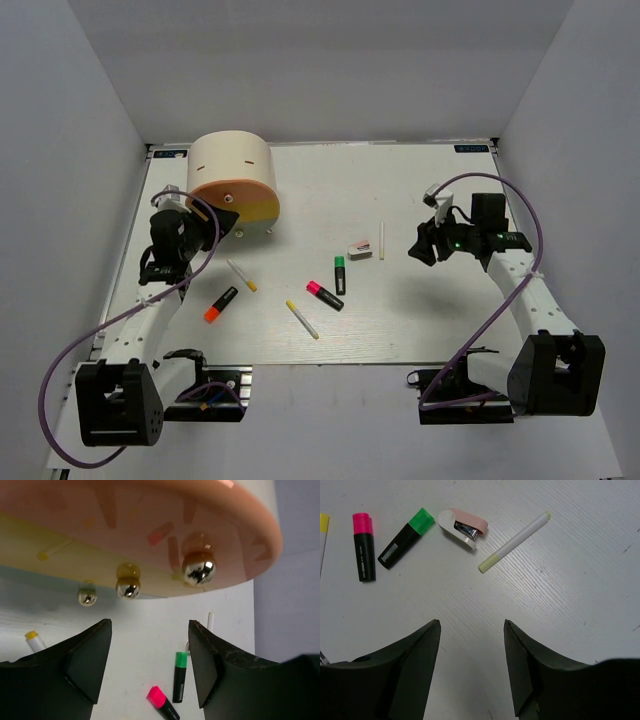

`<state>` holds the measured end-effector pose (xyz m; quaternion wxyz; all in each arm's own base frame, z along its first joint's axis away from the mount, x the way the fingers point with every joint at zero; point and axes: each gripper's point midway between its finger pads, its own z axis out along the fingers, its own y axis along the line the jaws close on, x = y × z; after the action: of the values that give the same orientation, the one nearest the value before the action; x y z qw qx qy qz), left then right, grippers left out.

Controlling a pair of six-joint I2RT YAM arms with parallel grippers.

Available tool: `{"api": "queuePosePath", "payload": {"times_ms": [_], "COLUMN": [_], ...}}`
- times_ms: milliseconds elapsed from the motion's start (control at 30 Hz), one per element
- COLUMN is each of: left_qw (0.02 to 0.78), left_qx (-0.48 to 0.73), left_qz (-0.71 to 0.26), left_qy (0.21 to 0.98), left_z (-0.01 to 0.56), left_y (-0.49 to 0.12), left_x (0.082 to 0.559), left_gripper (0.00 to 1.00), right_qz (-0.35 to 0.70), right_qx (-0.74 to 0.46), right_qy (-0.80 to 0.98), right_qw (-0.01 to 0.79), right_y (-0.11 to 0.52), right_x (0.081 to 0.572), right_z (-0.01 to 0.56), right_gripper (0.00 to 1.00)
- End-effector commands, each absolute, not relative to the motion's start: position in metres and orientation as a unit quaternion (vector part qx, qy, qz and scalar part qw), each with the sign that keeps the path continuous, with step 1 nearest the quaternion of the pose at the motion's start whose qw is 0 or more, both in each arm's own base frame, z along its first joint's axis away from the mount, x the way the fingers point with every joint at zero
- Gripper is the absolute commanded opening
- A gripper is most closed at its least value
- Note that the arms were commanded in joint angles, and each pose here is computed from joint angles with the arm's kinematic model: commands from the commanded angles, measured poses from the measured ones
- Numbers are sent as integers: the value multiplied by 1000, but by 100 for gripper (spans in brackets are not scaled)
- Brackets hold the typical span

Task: Sort the stationery into containers
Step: Open the drawer in the storage box.

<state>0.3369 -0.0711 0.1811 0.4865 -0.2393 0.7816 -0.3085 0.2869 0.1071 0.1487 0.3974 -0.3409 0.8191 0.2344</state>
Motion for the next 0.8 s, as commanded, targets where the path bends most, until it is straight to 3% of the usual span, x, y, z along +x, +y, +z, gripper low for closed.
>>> {"api": "queuePosePath", "payload": {"times_ms": [0,333,767], "left_qw": [544,549,551], "left_qx": [-227,-217,-213], "left_qz": [-334,-337,-335], "left_qy": [736,733,734], "left_z": [234,242,239], "left_y": [-71,-72,-72], "left_x": [362,381,394], "left_gripper": [72,69,52], "right_qz": [252,269,272], "right_qx": [-360,-375,-380], "right_qy": [796,784,780], "right_qw": [415,416,417], "right_y": [116,122,122], "right_x": [286,281,280], "right_z": [154,146,145], "right_gripper": [59,48,42]}}
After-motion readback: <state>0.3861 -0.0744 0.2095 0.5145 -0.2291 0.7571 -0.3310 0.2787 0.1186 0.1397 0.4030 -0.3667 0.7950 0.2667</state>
